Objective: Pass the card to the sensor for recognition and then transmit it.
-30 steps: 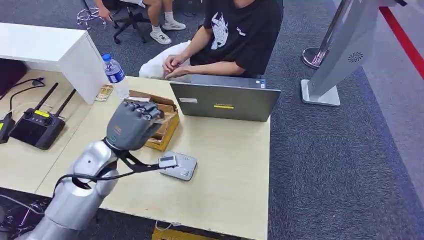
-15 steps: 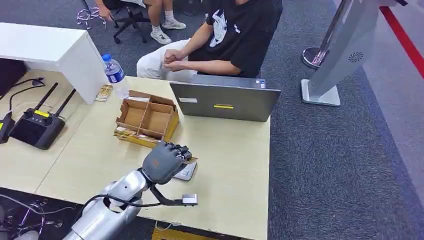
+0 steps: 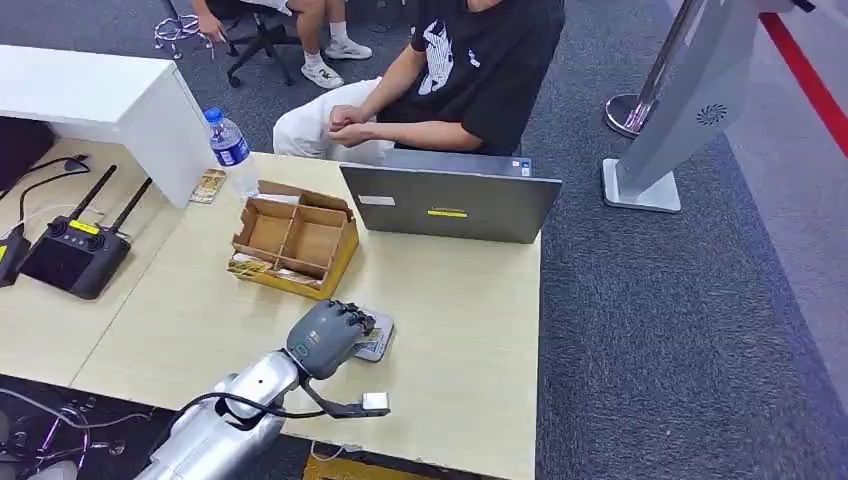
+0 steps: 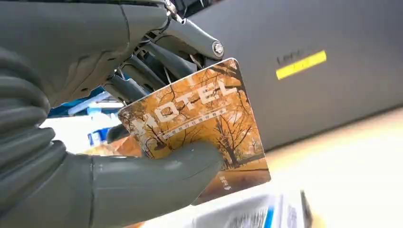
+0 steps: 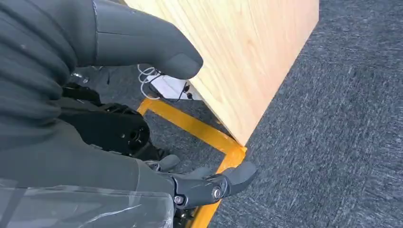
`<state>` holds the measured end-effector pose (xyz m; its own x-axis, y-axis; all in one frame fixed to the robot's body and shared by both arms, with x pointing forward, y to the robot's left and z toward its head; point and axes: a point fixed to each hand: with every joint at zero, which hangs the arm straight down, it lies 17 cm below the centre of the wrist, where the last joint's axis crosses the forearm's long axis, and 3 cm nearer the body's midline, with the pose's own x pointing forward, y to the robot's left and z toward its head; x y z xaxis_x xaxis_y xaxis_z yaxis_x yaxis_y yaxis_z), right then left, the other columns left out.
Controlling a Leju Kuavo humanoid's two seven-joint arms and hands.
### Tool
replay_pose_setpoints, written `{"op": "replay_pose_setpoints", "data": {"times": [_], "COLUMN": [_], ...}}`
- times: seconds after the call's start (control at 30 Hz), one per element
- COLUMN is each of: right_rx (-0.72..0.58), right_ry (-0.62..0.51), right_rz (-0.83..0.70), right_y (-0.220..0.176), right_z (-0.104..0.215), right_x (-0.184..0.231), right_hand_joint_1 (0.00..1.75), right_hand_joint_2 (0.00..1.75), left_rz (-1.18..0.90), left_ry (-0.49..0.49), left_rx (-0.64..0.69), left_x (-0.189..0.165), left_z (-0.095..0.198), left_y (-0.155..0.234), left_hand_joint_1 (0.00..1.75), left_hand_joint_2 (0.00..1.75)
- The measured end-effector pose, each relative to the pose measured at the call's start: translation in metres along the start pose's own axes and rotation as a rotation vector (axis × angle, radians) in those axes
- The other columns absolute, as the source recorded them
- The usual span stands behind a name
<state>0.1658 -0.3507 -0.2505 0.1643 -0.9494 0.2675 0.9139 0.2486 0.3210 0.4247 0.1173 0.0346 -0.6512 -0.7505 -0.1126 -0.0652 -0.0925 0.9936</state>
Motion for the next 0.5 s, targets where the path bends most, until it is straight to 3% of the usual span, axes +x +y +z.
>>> {"op": "replay_pose_setpoints", "data": {"times": [0.13, 0.17, 0.5], "right_rx": [-0.002, -0.002, -0.013], "right_ry": [0.002, 0.002, 0.001], "right_rz": [0.001, 0.001, 0.006], "right_y": [-0.001, -0.001, -0.003], "right_z": [0.0, 0.0, 0.0], "right_x": [0.0, -0.001, -0.001], "right_hand_joint_1": [0.0, 0.0, 0.0], "right_hand_joint_2": [1.75, 1.75, 1.75], "left_rz": [-0.002, -0.002, -0.042], "left_ry": [0.012, 0.013, 0.014], "left_rx": [-0.011, -0.009, 0.183], "left_x": [-0.004, -0.005, -0.005], "left_z": [0.001, 0.0, -0.007], "left_y": [-0.006, -0.006, 0.038], "left_hand_joint_1": [1.64, 1.75, 1.75], "left_hand_joint_2": [1.75, 1.75, 1.75]}}
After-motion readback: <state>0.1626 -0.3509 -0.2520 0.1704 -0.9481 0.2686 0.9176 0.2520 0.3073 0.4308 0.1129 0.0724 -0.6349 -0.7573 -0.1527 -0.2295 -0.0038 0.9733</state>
